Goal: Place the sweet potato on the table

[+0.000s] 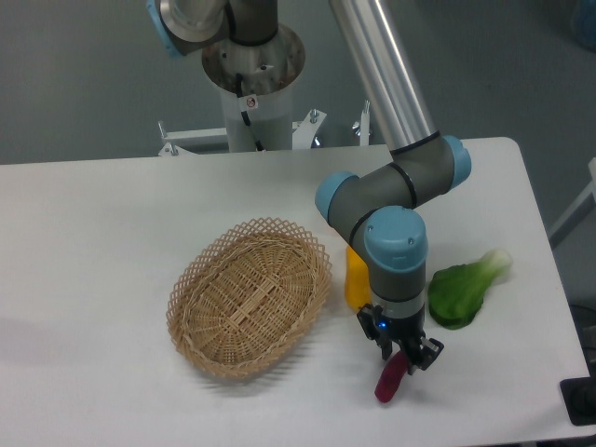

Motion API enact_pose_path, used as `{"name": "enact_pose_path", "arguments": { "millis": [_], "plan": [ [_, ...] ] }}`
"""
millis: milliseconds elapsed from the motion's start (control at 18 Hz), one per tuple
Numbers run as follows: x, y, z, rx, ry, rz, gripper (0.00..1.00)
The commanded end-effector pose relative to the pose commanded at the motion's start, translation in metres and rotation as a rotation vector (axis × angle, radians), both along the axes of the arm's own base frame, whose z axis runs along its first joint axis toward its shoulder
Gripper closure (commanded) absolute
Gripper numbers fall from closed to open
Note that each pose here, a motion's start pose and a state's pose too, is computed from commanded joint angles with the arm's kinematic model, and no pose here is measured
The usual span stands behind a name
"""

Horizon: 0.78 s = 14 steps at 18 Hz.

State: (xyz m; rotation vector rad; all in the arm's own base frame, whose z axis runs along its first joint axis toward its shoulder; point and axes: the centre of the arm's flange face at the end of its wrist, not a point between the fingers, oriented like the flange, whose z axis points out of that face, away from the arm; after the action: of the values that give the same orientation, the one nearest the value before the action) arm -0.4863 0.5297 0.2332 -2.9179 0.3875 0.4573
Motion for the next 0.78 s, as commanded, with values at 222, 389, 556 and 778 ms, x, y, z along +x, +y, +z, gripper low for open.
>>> {"name": "enact_pose_path", "arguments": {
  "millis": [222,389,556,778],
  "plan": [
    [-0.009,-0.003,0.034,0.032,0.045,0.024,0.0],
    [-0.026,-0.026,0.067,0.022,0.107,0.061,0.0],
    [-0.034,-0.039,0.098,0.042,0.144,0.082,0.0],
    [-0.051,-0.071,0.134,0.009,0.172,0.043,0.0]
  ]
}}
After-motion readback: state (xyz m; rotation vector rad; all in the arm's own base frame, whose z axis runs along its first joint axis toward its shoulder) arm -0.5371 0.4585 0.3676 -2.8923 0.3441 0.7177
